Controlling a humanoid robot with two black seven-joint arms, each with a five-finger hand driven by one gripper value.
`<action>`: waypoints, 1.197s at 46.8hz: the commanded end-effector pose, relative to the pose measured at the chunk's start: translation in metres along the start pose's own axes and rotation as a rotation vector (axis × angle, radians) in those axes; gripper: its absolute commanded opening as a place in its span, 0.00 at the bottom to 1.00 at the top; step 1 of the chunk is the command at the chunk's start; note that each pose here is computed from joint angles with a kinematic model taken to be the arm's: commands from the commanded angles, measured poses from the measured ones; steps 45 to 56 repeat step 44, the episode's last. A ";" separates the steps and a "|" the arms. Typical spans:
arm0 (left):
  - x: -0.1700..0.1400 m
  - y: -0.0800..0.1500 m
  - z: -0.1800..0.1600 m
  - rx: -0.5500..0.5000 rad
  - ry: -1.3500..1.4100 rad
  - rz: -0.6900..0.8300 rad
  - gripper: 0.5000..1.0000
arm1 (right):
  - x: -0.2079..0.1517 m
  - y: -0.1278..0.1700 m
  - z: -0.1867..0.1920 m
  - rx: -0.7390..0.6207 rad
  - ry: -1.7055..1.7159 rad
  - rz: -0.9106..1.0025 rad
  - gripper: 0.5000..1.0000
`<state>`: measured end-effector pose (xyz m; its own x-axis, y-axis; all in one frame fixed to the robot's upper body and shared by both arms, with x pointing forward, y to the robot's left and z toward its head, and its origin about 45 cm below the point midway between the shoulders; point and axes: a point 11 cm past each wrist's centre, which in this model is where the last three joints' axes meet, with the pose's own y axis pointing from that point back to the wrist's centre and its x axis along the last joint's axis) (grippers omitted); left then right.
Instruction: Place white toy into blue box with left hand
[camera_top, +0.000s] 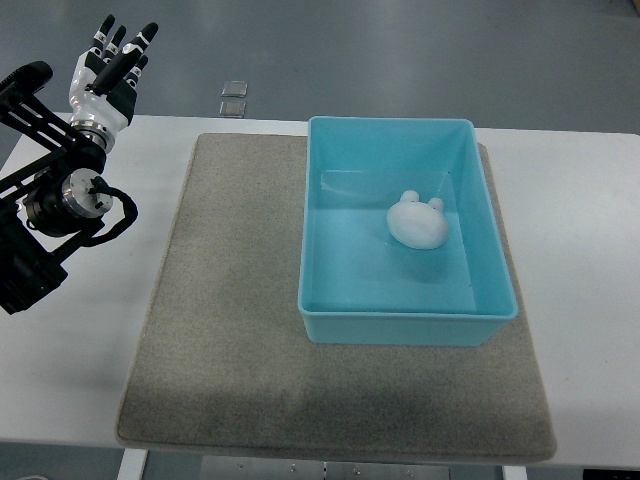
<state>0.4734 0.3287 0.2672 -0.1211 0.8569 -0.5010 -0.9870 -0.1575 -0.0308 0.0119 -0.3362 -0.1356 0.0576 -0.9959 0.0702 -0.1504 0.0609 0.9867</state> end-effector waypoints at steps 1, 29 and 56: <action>0.002 0.000 0.001 -0.005 0.005 0.004 0.99 | -0.001 0.000 -0.001 0.002 0.002 -0.006 0.87; -0.001 -0.001 0.003 -0.010 0.017 0.001 0.99 | -0.001 0.000 -0.003 0.006 -0.004 0.002 0.87; -0.001 -0.001 0.003 -0.011 0.016 0.002 0.99 | 0.000 0.000 -0.003 0.006 -0.004 0.004 0.87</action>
